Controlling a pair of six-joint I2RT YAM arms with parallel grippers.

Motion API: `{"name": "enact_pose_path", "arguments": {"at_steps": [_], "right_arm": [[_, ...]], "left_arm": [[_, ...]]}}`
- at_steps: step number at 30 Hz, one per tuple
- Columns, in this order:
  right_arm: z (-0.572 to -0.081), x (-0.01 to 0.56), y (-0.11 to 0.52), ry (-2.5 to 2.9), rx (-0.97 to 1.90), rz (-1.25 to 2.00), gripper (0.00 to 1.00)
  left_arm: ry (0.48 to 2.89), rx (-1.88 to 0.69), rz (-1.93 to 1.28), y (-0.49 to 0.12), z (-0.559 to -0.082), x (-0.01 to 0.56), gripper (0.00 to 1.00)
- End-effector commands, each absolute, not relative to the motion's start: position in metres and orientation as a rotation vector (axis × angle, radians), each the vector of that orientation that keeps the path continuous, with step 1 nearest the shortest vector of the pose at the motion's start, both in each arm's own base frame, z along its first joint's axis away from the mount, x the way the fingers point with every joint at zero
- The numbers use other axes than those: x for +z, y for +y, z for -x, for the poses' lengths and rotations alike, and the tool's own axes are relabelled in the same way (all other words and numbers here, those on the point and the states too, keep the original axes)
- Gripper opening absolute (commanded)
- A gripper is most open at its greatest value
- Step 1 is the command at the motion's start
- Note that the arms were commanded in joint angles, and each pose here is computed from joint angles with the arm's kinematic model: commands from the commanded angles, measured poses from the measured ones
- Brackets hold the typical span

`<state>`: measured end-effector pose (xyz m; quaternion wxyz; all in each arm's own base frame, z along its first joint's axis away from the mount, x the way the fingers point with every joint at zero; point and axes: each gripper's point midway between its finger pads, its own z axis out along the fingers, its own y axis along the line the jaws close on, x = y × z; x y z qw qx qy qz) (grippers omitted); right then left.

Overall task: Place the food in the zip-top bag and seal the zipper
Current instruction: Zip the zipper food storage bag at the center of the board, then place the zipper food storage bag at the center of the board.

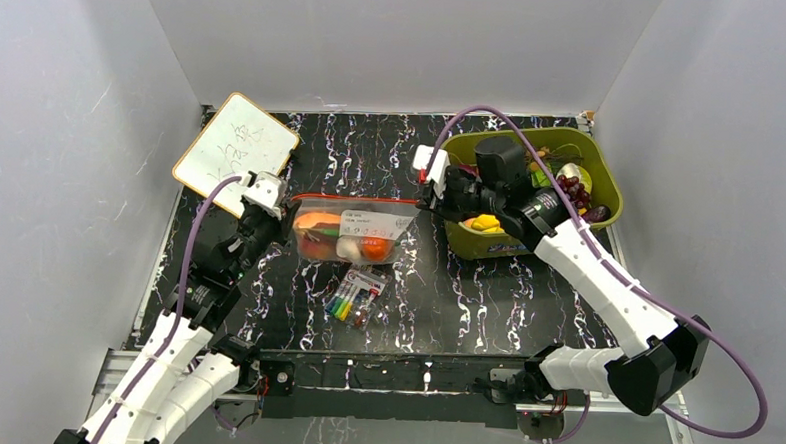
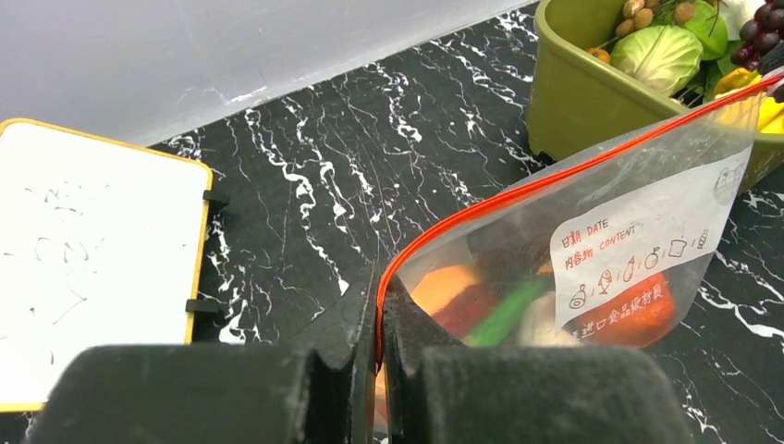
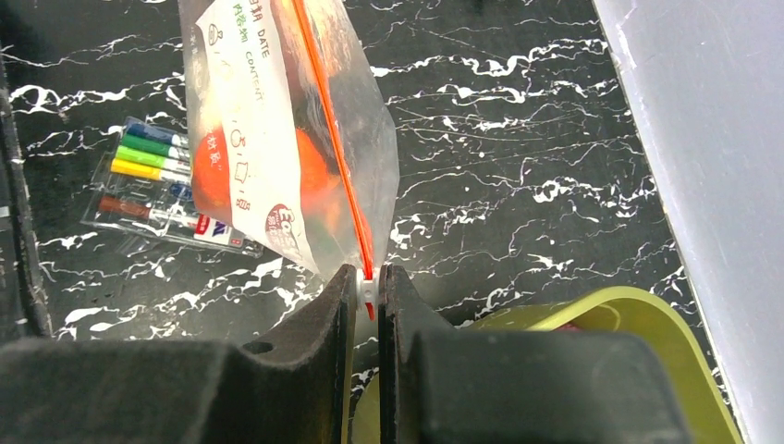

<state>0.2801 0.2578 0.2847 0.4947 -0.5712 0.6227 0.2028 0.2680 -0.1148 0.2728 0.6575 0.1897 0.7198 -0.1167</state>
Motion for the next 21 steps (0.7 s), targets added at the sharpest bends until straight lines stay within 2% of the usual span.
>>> {"name": "enact_pose_path", "arguments": {"at_steps": [1,11,21], "right_arm": [[-0.280,0.306,0.244,1.493,0.449,1.311,0.00],[-0.287,0.302,0.251,1.503,0.489,1.237,0.00],[-0.329,0.283,0.272,1.500,0.457,1.208,0.00]], "left_arm": [[1.617,-0.176,-0.355,-0.094,-0.268,0.291,0.00],[1.677,-0.166,-0.349,-0.092,-0.269,0.271,0.00],[1.762,-0.157,-0.334,-0.099,-0.291,0.246,0.00]]}}
